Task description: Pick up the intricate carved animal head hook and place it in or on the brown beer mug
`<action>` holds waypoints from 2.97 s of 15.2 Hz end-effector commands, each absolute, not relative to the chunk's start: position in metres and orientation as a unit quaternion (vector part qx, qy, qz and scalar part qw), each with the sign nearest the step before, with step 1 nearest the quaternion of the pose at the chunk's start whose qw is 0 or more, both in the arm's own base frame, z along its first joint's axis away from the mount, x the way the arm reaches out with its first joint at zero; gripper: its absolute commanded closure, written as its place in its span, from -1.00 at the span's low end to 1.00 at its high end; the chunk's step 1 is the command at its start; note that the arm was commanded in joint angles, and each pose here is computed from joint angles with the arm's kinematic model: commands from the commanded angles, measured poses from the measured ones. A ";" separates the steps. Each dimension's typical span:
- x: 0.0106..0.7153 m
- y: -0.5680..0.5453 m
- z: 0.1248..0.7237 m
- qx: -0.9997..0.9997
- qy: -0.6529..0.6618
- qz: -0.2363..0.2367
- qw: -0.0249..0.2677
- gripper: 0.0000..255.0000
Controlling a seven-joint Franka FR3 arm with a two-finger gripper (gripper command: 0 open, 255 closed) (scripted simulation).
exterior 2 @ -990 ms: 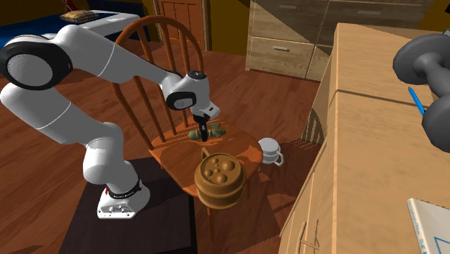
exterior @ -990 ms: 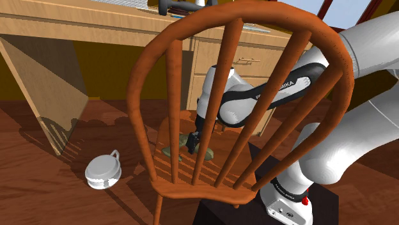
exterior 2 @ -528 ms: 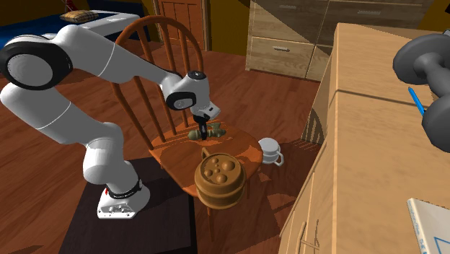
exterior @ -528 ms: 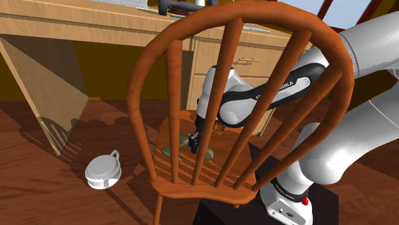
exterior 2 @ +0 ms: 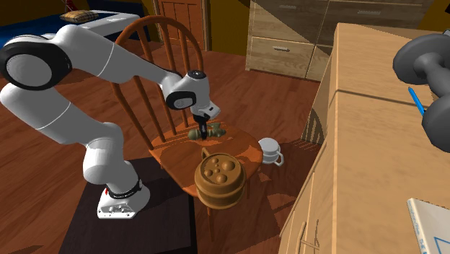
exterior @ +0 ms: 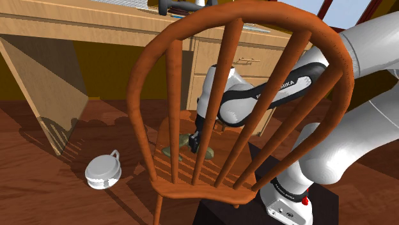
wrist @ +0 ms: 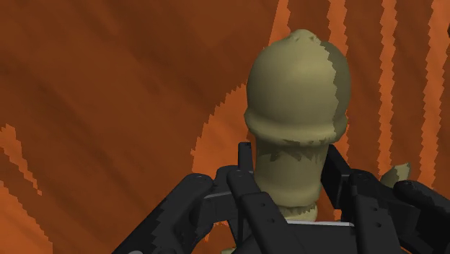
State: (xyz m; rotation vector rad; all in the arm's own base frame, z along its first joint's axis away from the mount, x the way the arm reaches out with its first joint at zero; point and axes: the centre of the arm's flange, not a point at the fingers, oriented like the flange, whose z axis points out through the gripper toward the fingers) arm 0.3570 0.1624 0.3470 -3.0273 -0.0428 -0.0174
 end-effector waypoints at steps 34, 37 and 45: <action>0.357 0.163 0.529 -0.998 -0.014 -0.006 0.057 1.00; 0.357 0.163 0.545 -0.998 -0.014 -0.006 0.057 1.00; 0.357 0.123 0.569 -0.998 -0.014 -0.006 0.057 1.00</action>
